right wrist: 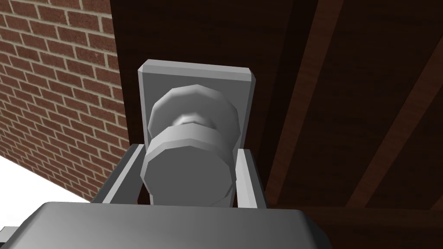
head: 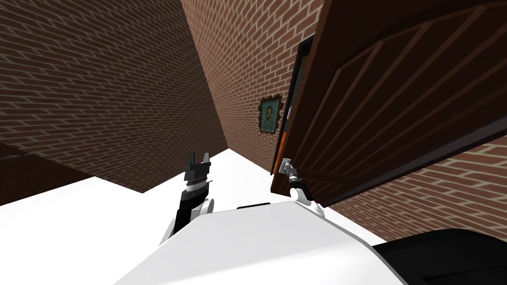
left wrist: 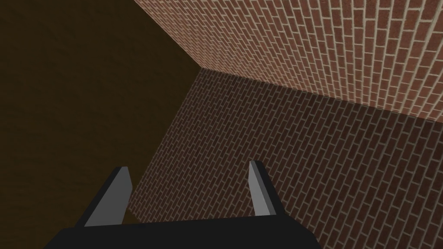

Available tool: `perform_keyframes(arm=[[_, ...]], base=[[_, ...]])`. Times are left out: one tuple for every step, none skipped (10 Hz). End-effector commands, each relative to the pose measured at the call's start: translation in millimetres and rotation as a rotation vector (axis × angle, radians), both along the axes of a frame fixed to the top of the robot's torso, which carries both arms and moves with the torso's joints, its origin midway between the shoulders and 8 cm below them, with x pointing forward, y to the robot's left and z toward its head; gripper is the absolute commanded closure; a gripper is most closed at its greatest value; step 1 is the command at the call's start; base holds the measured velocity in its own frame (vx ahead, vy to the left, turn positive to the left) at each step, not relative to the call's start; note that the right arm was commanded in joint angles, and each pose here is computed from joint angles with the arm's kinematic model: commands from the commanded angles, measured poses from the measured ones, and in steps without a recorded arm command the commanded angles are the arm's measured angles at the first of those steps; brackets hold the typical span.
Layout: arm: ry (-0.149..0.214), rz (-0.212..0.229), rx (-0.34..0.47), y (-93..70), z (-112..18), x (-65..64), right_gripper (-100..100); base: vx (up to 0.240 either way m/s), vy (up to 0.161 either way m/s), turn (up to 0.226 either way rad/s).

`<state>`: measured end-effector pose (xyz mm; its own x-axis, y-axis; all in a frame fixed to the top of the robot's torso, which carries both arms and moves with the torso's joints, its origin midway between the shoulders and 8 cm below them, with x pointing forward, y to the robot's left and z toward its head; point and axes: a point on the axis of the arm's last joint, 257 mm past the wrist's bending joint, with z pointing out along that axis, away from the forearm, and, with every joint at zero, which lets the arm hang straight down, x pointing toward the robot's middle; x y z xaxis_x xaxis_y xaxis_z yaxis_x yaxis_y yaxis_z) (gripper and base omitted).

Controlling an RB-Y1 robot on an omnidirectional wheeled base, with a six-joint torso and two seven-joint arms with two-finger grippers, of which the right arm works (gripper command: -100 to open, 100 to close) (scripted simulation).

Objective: Pull the door open

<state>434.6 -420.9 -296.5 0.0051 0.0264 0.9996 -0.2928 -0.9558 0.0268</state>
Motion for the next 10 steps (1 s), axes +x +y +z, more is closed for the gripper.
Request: perform_keyframes(arm=[[-0.003, 0.019, 0.011, 1.8, 0.1, -0.9, 100], [-0.004, 0.030, 0.016, 0.9, 0.3, -2.2, 100], [-0.004, 0.037, 0.019, 0.3, 0.4, -3.0, 100], [-0.005, 0.045, 0.022, -0.4, 0.4, -4.2, 100], [-0.004, 0.051, 0.025, -0.8, 0.4, -5.0, 100], [0.004, 0.045, 0.023, -1.4, -2.9, -6.1, 100], [0.006, 0.059, 0.026, 1.1, -4.4, -9.0, 100], [0.005, 0.066, 0.025, 1.7, -3.7, -10.3, 100], [0.003, 0.074, 0.025, 2.5, -3.1, -11.8, 100], [0.002, 0.082, 0.025, 3.4, -2.4, -13.4, 100]], base=[[-0.284, -0.068, 0.221], [-0.261, -0.058, 0.234], [-0.249, -0.058, 0.165], [-0.243, -0.055, 0.189], [-0.212, -0.067, 0.189], [-0.088, -0.030, 0.052], [-0.140, -0.029, 0.122], [-0.220, -0.069, 0.156], [-0.224, -0.053, 0.130], [-0.201, -0.024, 0.138]])
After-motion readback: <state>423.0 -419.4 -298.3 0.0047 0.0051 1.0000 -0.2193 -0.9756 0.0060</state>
